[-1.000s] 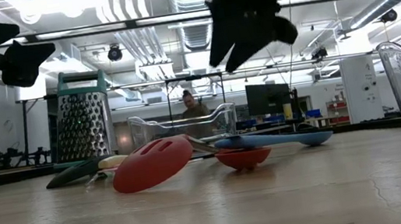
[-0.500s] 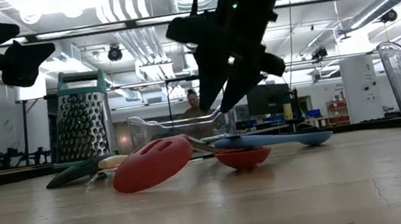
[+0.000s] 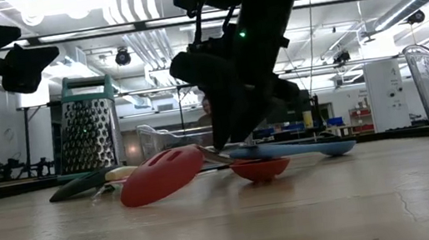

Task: Pick & Place Kitchen Items
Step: Put the greenish gray knife into the bottom transparent bin

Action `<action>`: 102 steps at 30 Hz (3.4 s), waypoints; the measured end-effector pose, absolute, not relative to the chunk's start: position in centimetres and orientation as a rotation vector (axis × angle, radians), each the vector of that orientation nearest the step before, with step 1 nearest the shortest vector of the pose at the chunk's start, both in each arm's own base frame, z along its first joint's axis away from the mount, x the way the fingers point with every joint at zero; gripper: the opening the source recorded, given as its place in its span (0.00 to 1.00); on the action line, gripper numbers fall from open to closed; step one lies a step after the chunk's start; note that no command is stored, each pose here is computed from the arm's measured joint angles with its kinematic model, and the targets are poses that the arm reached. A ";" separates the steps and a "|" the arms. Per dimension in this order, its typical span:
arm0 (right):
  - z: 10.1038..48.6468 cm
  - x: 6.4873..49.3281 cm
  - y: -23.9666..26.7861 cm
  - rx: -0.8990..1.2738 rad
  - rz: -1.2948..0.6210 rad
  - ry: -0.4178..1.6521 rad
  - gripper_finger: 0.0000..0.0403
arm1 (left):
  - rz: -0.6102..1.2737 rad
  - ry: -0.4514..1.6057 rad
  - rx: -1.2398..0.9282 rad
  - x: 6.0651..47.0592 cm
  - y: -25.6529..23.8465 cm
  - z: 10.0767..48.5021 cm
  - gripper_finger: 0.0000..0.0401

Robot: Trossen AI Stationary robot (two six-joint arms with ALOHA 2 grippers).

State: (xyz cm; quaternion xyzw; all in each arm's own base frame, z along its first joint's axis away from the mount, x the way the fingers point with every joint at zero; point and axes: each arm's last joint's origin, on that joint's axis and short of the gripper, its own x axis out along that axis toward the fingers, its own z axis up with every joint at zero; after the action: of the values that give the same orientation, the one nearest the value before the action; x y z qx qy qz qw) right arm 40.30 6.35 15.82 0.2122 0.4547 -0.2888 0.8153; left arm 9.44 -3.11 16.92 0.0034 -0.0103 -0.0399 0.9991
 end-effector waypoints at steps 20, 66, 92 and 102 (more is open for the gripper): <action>15.7 40.3 6.3 0.433 -0.592 0.985 0.12 | -0.080 -0.021 0.007 9.4 -3.1 16.9 0.78; 16.5 40.0 6.2 0.439 -0.563 0.998 0.43 | -0.079 -0.021 0.007 9.4 -3.1 16.9 0.78; 15.9 39.3 5.7 0.458 -0.650 1.032 0.25 | -0.079 -0.021 0.007 9.4 -3.1 16.9 0.78; 15.9 39.4 5.7 0.445 -0.641 1.033 0.13 | -0.079 -0.021 0.007 9.4 -3.1 16.9 0.78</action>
State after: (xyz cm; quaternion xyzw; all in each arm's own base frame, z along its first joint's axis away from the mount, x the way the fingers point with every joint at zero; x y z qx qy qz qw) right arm 39.37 5.71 15.93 0.2071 0.4813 -0.2987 0.7977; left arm 9.43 -3.11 16.92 0.0034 -0.0106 -0.0395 0.9992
